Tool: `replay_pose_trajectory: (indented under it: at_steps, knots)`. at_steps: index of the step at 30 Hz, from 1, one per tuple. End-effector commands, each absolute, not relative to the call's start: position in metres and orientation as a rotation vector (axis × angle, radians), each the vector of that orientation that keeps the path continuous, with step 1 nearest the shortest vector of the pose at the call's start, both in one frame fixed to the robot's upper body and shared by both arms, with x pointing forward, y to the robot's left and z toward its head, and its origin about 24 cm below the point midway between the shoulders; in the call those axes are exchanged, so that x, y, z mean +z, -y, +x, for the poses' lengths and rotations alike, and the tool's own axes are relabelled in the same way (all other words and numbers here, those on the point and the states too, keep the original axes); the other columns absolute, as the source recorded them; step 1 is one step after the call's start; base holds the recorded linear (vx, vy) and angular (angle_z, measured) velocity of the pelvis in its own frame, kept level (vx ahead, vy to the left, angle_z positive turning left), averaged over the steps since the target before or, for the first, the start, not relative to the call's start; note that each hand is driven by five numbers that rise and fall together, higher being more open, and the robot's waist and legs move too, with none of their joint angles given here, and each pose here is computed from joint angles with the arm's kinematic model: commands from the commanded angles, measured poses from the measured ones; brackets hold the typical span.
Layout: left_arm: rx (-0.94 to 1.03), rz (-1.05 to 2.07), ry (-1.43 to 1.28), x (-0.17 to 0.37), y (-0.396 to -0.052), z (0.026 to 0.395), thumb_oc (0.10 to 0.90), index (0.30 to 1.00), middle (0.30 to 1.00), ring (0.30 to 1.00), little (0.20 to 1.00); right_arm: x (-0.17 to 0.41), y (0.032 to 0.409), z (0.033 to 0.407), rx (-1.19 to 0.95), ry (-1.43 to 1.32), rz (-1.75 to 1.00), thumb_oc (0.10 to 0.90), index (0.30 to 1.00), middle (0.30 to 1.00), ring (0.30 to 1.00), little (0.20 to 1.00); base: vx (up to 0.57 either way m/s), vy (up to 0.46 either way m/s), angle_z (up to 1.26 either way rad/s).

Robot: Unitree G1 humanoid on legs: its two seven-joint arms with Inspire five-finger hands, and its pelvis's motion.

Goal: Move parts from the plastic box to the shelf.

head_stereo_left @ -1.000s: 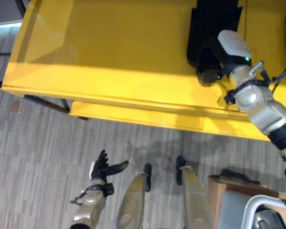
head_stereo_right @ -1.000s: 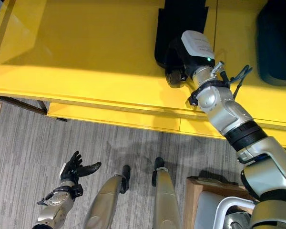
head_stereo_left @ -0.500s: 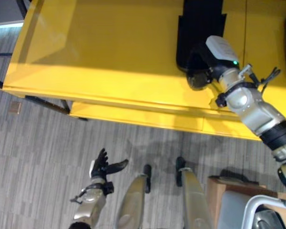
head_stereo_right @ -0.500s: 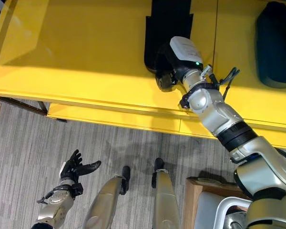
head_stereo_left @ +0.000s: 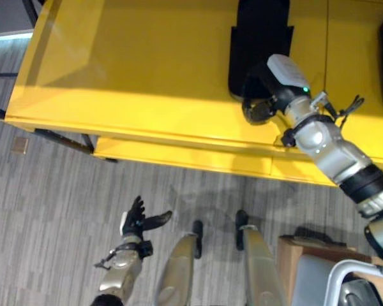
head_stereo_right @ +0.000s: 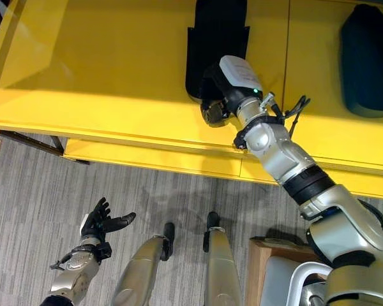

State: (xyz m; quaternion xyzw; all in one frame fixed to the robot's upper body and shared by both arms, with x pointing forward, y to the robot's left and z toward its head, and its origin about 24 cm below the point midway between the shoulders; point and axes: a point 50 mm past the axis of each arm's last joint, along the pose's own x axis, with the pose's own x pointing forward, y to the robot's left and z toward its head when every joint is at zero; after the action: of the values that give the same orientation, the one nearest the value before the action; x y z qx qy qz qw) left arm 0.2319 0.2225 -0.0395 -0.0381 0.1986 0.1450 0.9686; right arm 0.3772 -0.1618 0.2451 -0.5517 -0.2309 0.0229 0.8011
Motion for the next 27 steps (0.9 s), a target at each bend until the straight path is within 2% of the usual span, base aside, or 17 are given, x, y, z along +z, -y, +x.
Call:
replay_pose_trajectory:
  at_steps: [1, 25, 26, 27]
  knots:
    - [0.346, -0.044, -0.337, -0.030, -0.244, 0.223, 0.900, 1.000, 1.000, 1.000, 1.000, 0.231, 0.158, 0.374, 0.082, 0.491, -1.132, 0.400, 0.300, 0.300, 0.300, 0.300, 0.00, 0.000, 0.00]
    - [0.347, -0.046, -0.341, -0.031, -0.244, 0.224, 0.900, 1.000, 1.000, 1.000, 1.000, 0.219, 0.162, 0.372, 0.071, 0.466, -1.092, 0.400, 0.300, 0.300, 0.300, 0.300, 0.00, 0.000, 0.00]
    - [0.346, -0.044, -0.341, -0.031, -0.244, 0.224, 0.900, 1.000, 1.000, 1.000, 1.000, 0.220, 0.162, 0.372, 0.067, 0.467, -1.096, 0.502, 0.443, 0.443, 0.443, 0.443, 0.00, 0.000, 0.00]
    - [0.346, -0.044, -0.339, -0.030, -0.244, 0.224, 0.900, 1.000, 1.000, 1.000, 1.000, 0.221, 0.162, 0.372, 0.064, 0.468, -1.093, 0.710, 0.734, 0.734, 0.734, 0.734, 0.00, 0.000, 0.00]
